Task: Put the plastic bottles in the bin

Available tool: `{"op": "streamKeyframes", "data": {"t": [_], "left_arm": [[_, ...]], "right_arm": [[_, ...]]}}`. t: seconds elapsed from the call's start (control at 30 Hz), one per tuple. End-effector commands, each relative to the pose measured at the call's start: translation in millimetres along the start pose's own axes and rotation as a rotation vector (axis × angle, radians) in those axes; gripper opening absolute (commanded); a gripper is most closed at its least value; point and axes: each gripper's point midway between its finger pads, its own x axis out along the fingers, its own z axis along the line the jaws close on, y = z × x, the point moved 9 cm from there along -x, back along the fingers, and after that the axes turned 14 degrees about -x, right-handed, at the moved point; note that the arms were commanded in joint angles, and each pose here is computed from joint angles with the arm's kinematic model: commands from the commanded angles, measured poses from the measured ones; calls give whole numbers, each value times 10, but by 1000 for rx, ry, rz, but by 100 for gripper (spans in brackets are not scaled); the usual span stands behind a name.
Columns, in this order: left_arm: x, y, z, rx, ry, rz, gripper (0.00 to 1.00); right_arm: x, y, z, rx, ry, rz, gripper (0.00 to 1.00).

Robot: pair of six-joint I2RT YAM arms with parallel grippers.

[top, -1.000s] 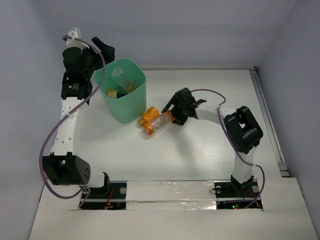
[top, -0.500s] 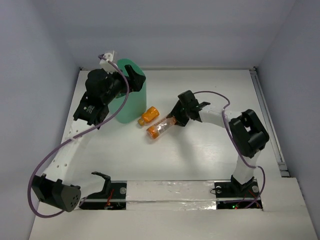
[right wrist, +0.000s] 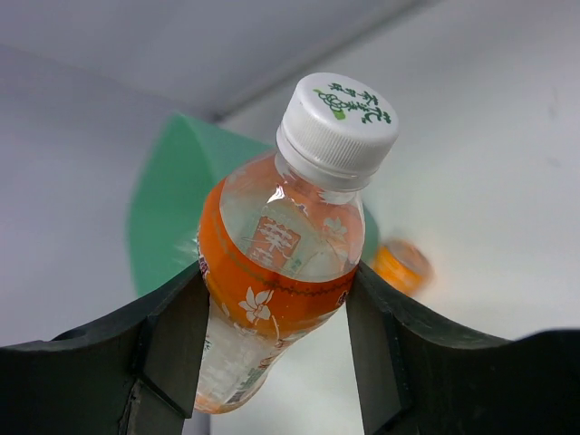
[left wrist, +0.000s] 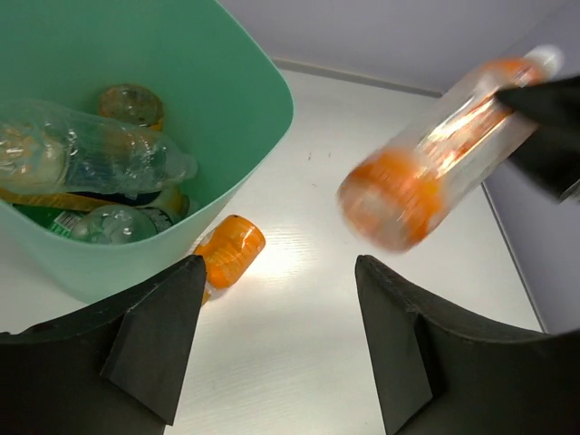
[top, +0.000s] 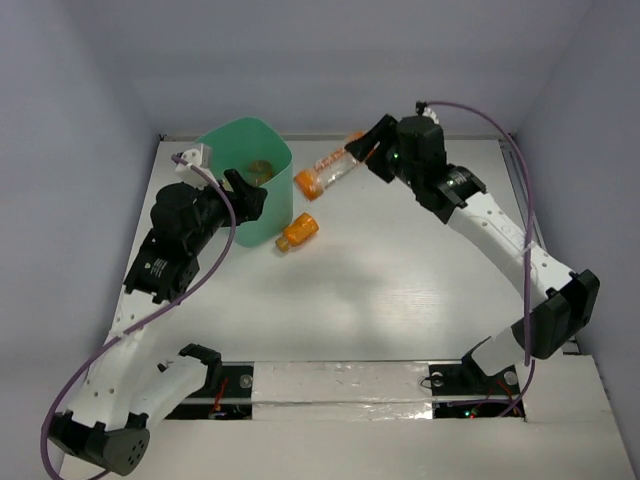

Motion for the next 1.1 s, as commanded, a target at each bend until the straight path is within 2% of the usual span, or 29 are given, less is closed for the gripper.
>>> {"op": "streamKeyframes", "data": {"t": [0.0, 0.17, 0.2, 0.23, 0.27, 0.33, 0.37, 0.43, 0.47, 0.57, 0.8, 0.83, 0.9, 0.93, 0.97, 1.0, 1.03, 1.07], "left_arm": [[-112, 49, 61, -40, -37, -27, 64], [-109, 262, 234, -90, -92, 12, 63], [-89, 335, 285, -99, -102, 34, 63], [-74, 372, 295, -113, -98, 48, 63], [-62, 410, 317, -118, -99, 60, 63], [-8, 502, 370, -124, -100, 97, 63], [11, 542, 374, -122, -100, 114, 63], [55, 611, 399, -115, -106, 140, 63], [72, 638, 425, -113, -115, 148, 64], [106, 746, 410, -91, -112, 185, 66], [279, 1024, 392, 2, -148, 254, 69], [312, 1034, 394, 28, -164, 247, 69], [401, 1101, 339, 65, -169, 278, 70], [436, 1110, 303, 80, -162, 281, 70], [453, 1156, 245, 115, -148, 296, 70], [527, 1177, 203, 139, -158, 301, 70], [566, 1200, 190, 161, -167, 300, 70], [611, 1217, 198, 193, -190, 290, 70]], "right_arm": [[-140, -512, 320, -35, -31, -159, 45], [209, -682, 783, -27, -104, -172, 45], [245, -653, 916, -40, -116, -166, 45], [137, -820, 1115, -46, -151, -210, 46], [405, -665, 1161, -67, -133, -177, 47], [460, -541, 1370, -95, -157, -169, 50], [404, -605, 1513, -86, -198, -203, 52], [561, -412, 1647, -95, -226, -197, 57], [612, -381, 1653, -94, -233, -195, 70], [602, -363, 1757, -80, -292, -215, 88], [182, -698, 1832, -60, -344, -316, 92], [211, -644, 1774, -75, -320, -306, 92], [-47, -798, 1691, -63, -313, -336, 83], [81, -660, 1512, -91, -257, -306, 75], [-213, -790, 1459, -76, -263, -348, 43], [-264, -784, 1346, -75, -244, -354, 28], [-289, -783, 1198, -69, -218, -362, 18], [-165, -553, 957, -81, -180, -318, 14]]}}
